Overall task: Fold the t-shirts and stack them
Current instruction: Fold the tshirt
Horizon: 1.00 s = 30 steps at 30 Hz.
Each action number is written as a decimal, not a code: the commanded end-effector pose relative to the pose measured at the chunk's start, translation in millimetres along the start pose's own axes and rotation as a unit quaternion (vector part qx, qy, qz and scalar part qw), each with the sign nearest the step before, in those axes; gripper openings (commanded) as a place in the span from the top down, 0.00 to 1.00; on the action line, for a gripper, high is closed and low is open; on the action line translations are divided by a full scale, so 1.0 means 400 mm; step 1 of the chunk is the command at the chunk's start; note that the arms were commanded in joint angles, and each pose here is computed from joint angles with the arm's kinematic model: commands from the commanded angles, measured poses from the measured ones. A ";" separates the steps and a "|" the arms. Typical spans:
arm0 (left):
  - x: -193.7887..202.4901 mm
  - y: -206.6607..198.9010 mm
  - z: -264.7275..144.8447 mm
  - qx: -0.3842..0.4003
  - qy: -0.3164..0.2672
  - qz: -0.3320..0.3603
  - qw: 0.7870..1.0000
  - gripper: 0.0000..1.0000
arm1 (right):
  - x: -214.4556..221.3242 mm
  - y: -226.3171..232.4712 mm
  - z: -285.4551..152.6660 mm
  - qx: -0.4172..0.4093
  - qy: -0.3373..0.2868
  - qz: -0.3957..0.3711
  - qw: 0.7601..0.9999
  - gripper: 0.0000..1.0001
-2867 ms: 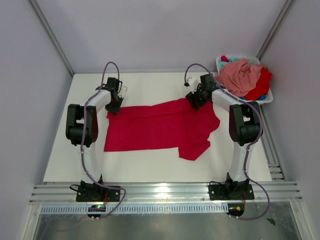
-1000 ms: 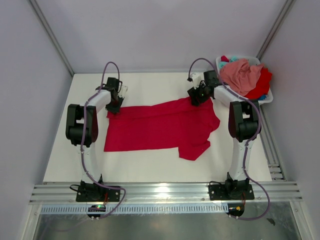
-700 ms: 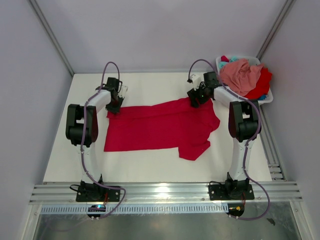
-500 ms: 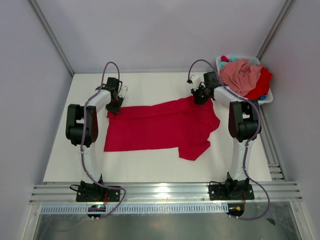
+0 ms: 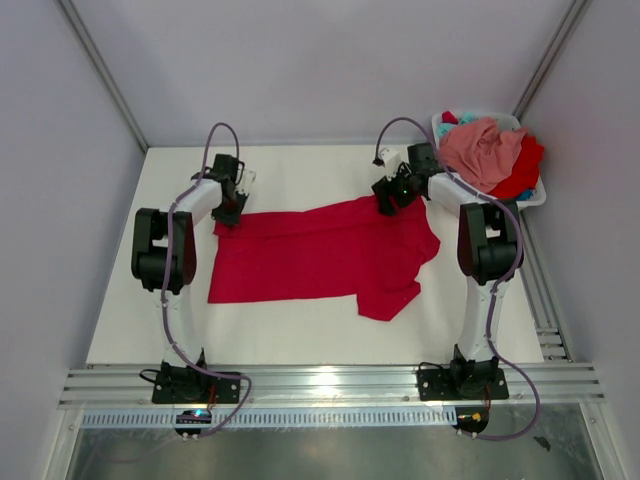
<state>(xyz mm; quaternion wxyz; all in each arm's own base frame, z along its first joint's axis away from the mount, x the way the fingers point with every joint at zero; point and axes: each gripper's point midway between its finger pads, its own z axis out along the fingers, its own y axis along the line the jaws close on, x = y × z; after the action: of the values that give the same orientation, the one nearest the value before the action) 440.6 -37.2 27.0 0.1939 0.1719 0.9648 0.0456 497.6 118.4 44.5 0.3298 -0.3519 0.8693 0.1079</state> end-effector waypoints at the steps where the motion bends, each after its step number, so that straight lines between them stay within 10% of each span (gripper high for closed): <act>1: -0.059 0.009 -0.023 -0.002 -0.039 -0.006 0.999 1.00 | -0.105 0.029 -0.070 -0.022 -0.071 -0.046 0.996 0.18; 30: -0.055 0.014 -0.015 -0.006 -0.027 -0.004 1.000 1.00 | -0.112 0.092 -0.015 -0.164 -0.048 -0.132 0.976 0.17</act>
<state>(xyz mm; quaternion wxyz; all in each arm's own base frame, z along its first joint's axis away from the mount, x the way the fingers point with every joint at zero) 445.8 -37.7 30.5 0.1998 0.1715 0.9636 0.0465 504.8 153.2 59.7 0.3229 -0.4786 0.7943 0.1890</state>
